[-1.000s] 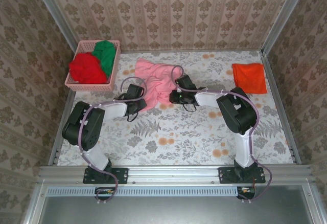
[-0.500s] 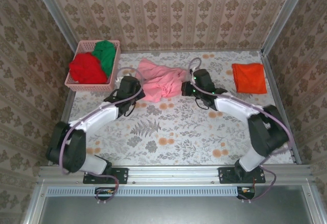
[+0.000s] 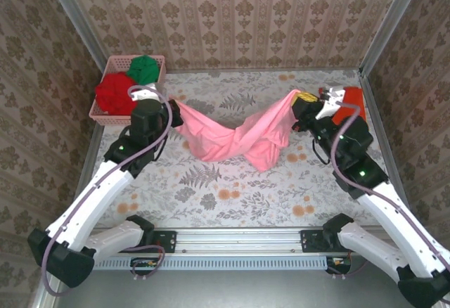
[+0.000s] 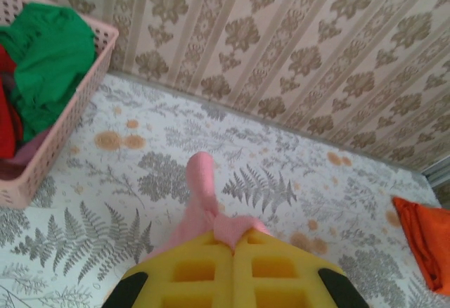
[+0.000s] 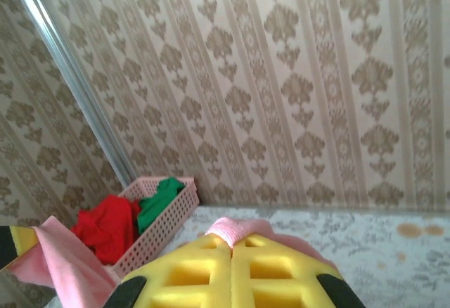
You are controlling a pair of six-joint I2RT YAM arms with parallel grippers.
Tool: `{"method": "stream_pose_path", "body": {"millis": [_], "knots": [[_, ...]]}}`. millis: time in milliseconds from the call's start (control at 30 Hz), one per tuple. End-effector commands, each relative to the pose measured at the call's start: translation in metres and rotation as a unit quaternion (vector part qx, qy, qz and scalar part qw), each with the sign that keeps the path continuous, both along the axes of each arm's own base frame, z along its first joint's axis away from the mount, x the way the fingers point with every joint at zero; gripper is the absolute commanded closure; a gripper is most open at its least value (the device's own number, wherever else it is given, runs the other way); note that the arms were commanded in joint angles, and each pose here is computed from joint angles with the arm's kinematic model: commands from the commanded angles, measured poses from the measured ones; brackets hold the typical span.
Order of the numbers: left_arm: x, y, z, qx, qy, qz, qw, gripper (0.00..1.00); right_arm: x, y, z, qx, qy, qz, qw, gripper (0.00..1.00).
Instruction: Fold and stack the t-shirts
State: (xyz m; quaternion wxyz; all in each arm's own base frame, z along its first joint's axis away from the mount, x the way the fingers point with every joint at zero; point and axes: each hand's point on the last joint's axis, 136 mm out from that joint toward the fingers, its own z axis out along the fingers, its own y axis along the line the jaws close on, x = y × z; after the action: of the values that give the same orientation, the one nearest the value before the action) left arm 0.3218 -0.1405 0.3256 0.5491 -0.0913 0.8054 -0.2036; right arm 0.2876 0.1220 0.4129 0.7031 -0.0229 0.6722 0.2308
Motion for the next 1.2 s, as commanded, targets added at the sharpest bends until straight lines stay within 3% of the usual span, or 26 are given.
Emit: {"method": "stream_pose_path", "body": {"millis": [0,267,500,633,767,833,967,1000,1033,1067,1100,1167], "knots": [[-0.009,0.011,0.031,0.025,-0.037,0.004,0.999,1.00,-0.013,-0.015,0.016,-0.027,-0.037,-0.028,0.999,1.00],[0.011,0.015,0.031,0.045,-0.037,0.021,0.998,1.00,0.012,-0.008,-0.005,-0.079,-0.011,-0.041,0.996,1.00],[0.063,0.010,0.017,0.035,0.000,0.012,0.999,1.00,0.056,0.007,-0.012,-0.097,0.021,-0.030,0.995,1.00],[0.094,0.009,0.047,0.041,-0.016,0.003,0.999,1.00,0.078,0.016,0.010,-0.105,0.012,-0.001,0.994,1.00],[0.095,0.011,0.085,0.059,-0.047,0.002,0.997,1.00,0.077,0.010,0.022,-0.099,0.001,-0.006,0.995,1.00],[0.092,0.018,0.082,0.064,-0.043,0.011,0.997,1.00,0.073,-0.004,0.005,-0.084,0.021,-0.033,0.996,1.00],[0.093,0.032,0.025,0.052,0.032,0.022,0.998,1.00,0.062,-0.030,-0.077,-0.064,0.114,-0.070,0.989,1.00],[0.094,0.031,0.009,0.044,0.053,0.018,0.997,1.00,0.059,-0.035,-0.104,-0.060,0.144,-0.079,0.985,0.96],[0.095,0.029,-0.003,0.039,0.067,0.015,0.997,1.00,0.057,-0.040,-0.125,-0.056,0.171,-0.085,0.980,0.83],[0.098,0.025,-0.017,0.033,0.082,0.010,0.996,0.92,0.055,-0.042,-0.145,-0.052,0.201,-0.088,0.974,0.60],[0.103,0.019,-0.030,0.028,0.094,0.001,0.995,0.80,0.053,-0.043,-0.162,-0.054,0.225,-0.088,0.969,0.42],[0.113,0.005,-0.051,0.022,0.120,-0.025,0.992,0.41,0.049,-0.044,-0.177,-0.062,0.254,-0.089,0.961,0.23]]}}
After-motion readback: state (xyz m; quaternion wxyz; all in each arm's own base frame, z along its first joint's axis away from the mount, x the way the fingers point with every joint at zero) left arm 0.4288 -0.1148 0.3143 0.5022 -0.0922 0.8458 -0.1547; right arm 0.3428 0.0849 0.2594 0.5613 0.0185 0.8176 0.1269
